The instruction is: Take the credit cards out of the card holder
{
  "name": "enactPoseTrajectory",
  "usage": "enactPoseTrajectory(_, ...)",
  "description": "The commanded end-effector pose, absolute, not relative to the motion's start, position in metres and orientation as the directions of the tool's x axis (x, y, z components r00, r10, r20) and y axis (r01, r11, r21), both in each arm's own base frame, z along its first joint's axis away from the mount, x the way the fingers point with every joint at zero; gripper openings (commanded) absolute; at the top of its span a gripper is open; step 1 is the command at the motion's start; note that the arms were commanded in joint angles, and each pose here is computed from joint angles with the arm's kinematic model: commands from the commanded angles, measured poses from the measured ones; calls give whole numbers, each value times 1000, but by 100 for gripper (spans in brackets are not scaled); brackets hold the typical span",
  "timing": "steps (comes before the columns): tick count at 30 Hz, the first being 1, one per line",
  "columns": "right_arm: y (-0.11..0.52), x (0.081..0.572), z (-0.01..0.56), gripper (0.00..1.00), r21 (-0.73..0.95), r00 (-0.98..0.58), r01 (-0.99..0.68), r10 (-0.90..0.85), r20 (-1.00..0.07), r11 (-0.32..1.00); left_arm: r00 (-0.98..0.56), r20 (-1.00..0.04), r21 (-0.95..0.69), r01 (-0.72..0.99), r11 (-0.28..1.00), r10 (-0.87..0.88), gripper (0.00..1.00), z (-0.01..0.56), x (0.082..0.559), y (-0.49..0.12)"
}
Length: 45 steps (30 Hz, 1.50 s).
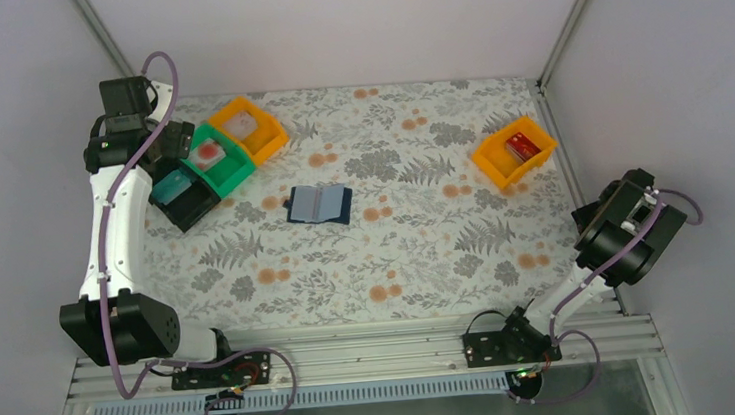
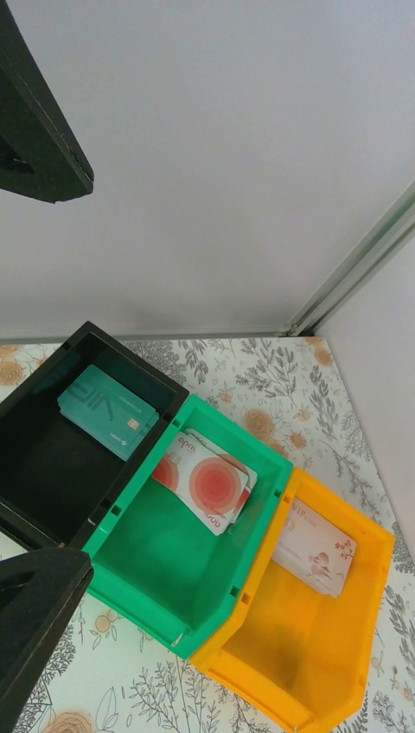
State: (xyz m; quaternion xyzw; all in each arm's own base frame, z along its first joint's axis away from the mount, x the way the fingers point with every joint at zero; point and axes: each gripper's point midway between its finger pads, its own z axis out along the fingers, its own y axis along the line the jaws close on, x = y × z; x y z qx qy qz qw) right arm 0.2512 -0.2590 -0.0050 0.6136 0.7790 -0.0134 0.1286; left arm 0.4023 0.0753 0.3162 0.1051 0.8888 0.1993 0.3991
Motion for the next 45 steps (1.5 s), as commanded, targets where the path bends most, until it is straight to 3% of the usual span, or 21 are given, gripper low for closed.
enactPoseTrajectory(1, -316, 232, -16, 61, 106, -54, 990, 945, -322, 93, -645, -679, 451, 9, 892, 350, 100, 327, 397, 78)
enactPoseTrajectory(45, -323, 243, 30, 57, 178, -42, 977, 919, -392, 120, -648, -674, 454, 16, 891, 355, 100, 325, 397, 78)
